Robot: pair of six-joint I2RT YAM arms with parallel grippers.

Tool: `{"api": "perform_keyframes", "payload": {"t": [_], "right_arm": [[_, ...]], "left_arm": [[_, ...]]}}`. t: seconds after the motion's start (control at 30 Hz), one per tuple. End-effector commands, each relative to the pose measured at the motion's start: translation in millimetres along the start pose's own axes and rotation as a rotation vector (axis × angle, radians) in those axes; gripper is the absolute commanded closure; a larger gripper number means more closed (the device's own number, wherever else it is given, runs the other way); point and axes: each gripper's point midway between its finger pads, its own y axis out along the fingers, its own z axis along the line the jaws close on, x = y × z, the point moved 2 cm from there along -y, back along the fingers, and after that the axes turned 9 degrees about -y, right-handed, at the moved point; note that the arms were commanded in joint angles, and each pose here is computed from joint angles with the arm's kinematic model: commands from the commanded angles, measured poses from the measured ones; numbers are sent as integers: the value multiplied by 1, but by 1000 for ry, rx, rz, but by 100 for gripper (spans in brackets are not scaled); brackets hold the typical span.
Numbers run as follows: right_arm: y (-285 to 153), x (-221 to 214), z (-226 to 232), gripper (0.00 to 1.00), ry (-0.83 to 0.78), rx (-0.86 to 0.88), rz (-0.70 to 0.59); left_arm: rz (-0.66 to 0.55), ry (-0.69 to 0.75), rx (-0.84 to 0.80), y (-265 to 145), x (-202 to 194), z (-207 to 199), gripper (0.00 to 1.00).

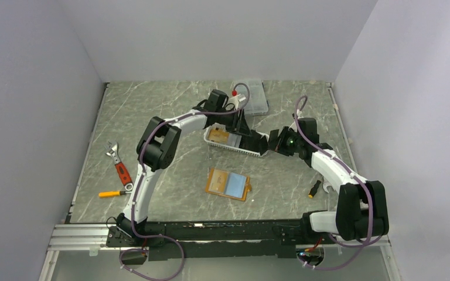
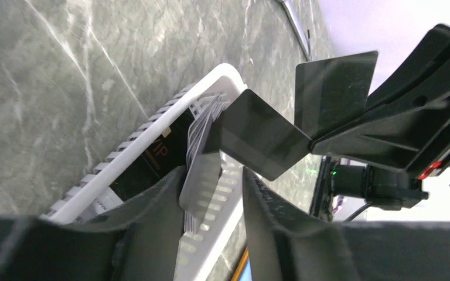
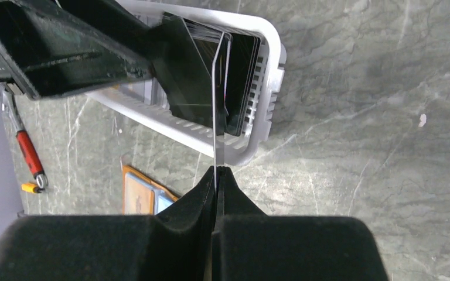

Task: Put the credit cards into the card holder
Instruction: Place the credit card in the storage box.

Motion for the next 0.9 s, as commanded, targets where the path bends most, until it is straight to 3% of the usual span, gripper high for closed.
{"api": "perform_keyframes", "payload": {"t": [0.0, 0.07, 0.1, 0.6, 0.87], "right_arm": [[5, 25, 9, 100, -49, -10, -71], [11, 26, 10, 100, -58, -21, -65], [14, 26, 11, 100, -70, -30, -61], [-2, 33, 22, 100, -142, -73, -97], [-16, 39, 30, 100, -151, -61, -127]], "left_arm": [[10, 45, 10, -3, 3, -10, 38], [14, 54, 21, -6, 2, -12, 6], [16, 62, 22, -8, 1, -13, 1], [-39, 148, -121, -43, 18, -80, 1], [-25, 171, -118, -45, 21, -80, 1]]}}
